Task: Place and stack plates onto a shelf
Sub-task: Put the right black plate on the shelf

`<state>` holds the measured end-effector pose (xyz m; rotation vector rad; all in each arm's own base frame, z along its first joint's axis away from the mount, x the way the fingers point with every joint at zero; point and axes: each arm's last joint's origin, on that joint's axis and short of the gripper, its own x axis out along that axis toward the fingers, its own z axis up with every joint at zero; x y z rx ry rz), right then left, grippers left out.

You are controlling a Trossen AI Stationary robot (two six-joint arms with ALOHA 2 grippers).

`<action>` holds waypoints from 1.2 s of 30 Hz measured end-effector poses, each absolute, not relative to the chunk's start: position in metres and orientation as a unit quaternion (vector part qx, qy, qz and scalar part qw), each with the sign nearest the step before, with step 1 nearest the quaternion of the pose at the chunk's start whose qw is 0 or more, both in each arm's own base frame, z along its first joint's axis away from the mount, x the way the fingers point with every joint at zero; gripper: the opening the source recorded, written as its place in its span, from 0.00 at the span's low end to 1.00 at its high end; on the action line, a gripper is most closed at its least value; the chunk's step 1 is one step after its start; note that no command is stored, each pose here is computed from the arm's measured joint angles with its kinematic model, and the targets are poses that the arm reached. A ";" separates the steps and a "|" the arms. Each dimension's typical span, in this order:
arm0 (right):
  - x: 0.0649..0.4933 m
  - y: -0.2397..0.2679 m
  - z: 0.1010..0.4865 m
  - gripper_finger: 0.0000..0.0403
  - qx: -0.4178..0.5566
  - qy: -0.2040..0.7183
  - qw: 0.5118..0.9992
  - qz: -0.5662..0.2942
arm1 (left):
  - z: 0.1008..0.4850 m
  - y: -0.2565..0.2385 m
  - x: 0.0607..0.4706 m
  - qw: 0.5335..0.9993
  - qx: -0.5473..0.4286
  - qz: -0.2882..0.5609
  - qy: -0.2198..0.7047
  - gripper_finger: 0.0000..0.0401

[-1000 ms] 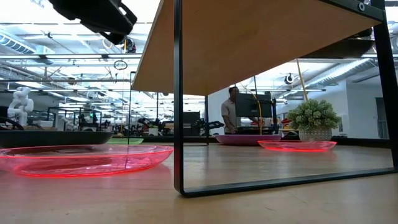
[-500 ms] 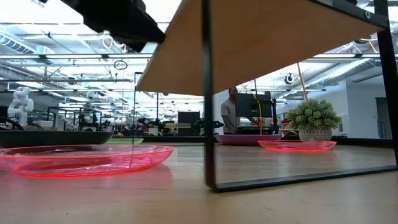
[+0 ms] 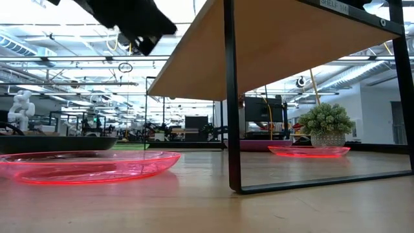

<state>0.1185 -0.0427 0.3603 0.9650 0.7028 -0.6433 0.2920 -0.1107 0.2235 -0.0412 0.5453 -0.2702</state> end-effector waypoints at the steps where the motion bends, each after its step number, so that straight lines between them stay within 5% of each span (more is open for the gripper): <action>1: 0.119 -0.043 0.361 0.00 0.451 0.319 0.779 -0.297 | 0.228 -0.111 0.289 0.954 -0.033 -0.133 0.266 0.00; 18: 0.147 -0.049 0.370 0.00 0.488 0.235 0.794 -0.274 | 0.294 -0.086 0.249 0.977 -0.105 -0.027 0.181 0.01; 36: 0.184 -0.050 0.363 0.00 0.466 0.210 0.802 -0.310 | 0.387 -0.043 0.237 0.970 -0.120 0.139 0.157 0.27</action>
